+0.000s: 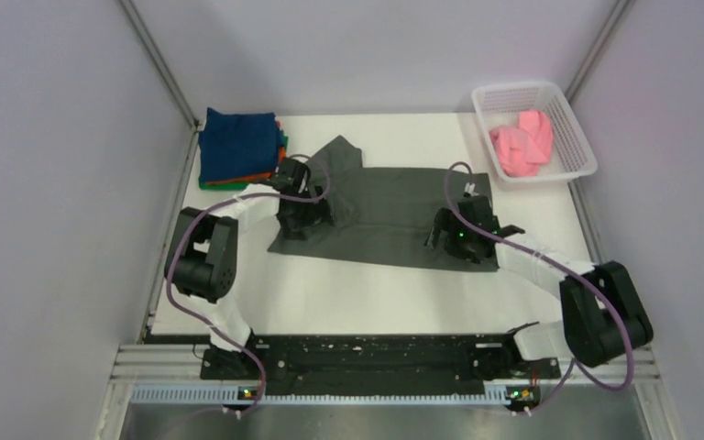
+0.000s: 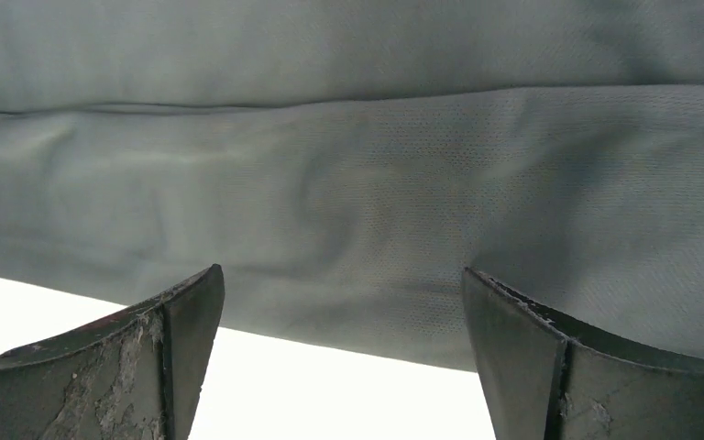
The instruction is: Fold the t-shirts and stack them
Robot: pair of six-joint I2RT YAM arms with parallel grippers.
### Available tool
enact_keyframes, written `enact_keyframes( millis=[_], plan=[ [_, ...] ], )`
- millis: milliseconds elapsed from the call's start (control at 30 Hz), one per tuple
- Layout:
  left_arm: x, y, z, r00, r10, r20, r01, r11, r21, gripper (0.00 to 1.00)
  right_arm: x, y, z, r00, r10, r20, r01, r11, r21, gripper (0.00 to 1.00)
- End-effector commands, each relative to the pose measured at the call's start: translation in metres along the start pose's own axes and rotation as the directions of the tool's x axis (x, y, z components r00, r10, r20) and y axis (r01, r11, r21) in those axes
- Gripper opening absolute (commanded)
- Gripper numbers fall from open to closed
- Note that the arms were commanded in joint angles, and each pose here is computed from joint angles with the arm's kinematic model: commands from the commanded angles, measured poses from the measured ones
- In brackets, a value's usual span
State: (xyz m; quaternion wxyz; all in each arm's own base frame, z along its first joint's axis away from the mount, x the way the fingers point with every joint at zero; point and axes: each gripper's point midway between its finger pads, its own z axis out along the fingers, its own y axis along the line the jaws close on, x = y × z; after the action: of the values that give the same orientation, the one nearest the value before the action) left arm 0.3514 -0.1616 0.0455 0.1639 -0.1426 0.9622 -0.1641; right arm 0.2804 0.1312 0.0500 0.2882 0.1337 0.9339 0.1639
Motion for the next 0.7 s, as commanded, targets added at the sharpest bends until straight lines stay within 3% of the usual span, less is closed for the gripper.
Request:
enact_keyframes(
  millis=[0,467,667],
  plan=[
    [0.01,0.012,0.008,1.0,-0.028,0.008,0.028,0.999,-0.021,0.99,-0.004,0.001,0.018,0.999,-0.053,0.012,0.052,0.998,0.026,0.99],
    [0.165,0.082,-0.014,0.97,-0.203,-0.136,0.188,0.975,-0.118,0.99,0.094,-0.048,-0.037,0.981,-0.003,-0.195,0.028,0.992,0.123,0.98],
    [0.201,0.088,-0.037,0.969,-0.211,-0.128,0.186,0.965,-0.186,0.99,0.112,-0.051,-0.051,0.975,0.044,-0.218,-0.014,0.99,0.138,0.98]
  ],
)
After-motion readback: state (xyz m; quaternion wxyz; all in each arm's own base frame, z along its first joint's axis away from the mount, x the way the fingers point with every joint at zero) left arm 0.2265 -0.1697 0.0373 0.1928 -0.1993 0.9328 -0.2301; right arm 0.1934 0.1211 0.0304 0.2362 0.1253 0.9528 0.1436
